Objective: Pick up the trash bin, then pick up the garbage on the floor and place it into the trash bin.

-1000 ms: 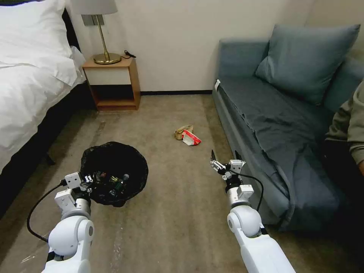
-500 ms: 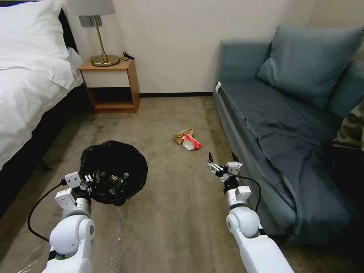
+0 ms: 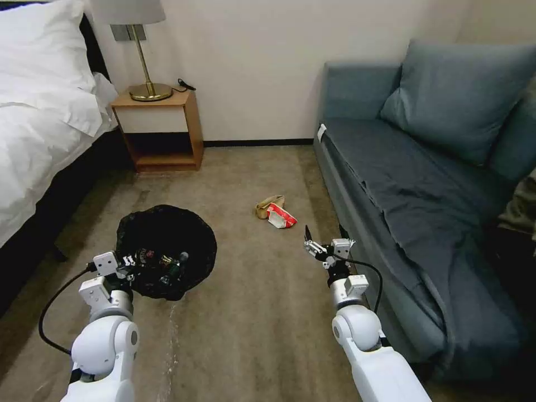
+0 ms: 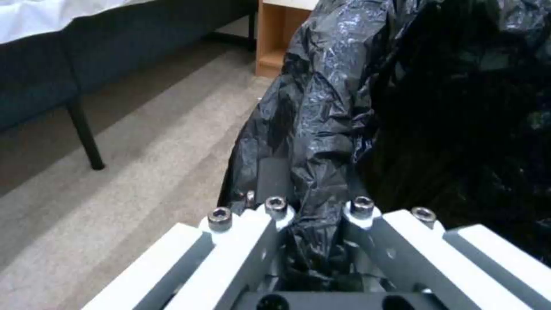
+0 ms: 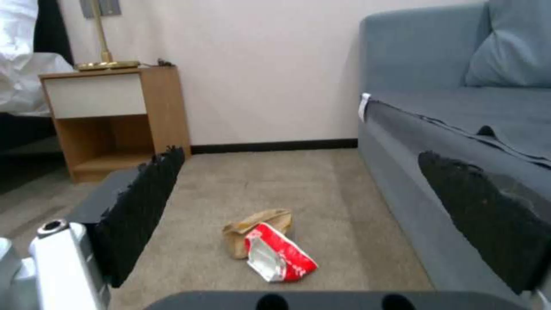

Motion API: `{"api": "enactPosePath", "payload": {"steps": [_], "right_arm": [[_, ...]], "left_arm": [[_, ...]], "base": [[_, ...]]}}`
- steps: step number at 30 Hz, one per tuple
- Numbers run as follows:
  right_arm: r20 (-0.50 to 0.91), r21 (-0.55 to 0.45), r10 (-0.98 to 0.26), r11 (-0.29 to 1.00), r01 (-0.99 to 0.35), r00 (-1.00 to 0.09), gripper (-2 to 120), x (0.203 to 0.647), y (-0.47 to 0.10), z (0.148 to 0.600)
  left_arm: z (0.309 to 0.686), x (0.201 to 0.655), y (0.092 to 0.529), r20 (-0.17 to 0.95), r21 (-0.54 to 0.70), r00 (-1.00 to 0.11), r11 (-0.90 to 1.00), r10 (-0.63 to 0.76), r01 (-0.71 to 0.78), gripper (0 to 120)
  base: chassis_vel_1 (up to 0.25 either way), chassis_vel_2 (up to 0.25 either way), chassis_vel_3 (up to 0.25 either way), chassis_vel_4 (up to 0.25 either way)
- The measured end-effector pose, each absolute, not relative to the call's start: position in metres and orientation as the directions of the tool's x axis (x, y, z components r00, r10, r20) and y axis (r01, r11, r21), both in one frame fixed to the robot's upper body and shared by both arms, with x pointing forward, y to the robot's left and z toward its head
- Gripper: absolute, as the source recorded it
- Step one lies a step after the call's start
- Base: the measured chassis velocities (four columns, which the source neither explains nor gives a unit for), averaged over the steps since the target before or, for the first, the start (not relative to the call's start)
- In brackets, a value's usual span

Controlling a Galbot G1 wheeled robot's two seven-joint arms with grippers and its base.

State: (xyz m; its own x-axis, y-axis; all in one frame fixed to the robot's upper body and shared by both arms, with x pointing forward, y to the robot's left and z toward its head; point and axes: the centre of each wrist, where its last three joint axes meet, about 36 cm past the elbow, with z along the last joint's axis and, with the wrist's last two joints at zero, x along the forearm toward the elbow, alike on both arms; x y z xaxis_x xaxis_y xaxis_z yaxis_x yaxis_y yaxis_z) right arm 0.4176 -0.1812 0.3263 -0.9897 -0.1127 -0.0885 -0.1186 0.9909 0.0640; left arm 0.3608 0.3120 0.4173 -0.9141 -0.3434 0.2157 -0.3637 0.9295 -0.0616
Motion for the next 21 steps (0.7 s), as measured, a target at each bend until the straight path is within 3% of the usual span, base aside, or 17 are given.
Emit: {"api": "enactPosePath", "payload": {"steps": [21], "right_arm": [[-0.077,0.056,-0.142,0.988,-0.147,-0.987,100,0.4133,-0.1738,0.3181]], "left_arm": [[0.4167,0.3531,0.3144,0.209,-0.064,-0.911,0.925,-0.354,-0.374,4]], "base": [[-0.107,0.105,0.098,-0.103]]}}
